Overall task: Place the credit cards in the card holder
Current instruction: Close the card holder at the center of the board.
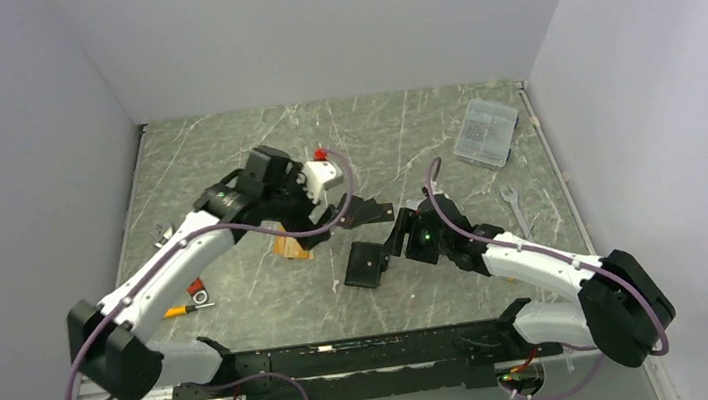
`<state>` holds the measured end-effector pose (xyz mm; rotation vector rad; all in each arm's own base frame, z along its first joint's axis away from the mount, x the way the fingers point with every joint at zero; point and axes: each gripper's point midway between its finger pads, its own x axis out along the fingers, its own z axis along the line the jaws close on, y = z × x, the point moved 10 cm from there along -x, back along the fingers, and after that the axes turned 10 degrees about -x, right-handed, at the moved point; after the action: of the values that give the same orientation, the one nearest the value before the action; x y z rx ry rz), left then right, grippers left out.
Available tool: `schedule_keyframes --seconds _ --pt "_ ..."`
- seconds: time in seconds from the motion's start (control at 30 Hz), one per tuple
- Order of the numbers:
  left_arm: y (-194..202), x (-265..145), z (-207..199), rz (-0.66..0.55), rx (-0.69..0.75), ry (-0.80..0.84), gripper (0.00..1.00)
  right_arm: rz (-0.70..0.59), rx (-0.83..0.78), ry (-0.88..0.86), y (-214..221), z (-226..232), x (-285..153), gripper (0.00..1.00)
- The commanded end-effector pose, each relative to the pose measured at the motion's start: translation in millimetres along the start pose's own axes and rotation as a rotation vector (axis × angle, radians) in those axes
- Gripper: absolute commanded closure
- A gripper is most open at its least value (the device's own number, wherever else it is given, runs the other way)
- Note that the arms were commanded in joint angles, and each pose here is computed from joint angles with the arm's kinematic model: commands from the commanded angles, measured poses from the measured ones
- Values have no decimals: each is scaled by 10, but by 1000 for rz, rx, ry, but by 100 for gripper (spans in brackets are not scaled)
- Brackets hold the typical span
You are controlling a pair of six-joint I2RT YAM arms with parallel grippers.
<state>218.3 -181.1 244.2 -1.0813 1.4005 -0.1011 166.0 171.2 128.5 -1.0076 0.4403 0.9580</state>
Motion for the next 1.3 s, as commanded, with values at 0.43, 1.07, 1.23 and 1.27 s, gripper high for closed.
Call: schedule_keyframes --seconds 0.43,1.07,1.23,1.27 --pt "489 374 -163 -107 410 -81 56 23 -27 82 -211 135 -92 42" --pt "695 1298 -380 60 729 -103 74 162 -61 215 -235 330 342 39" --pt "756 1393 -551 95 746 -64 74 172 -68 214 -193 290 362 41" --pt "755 1396 -575 99 746 -59 74 172 -70 216 -188 280 352 41"
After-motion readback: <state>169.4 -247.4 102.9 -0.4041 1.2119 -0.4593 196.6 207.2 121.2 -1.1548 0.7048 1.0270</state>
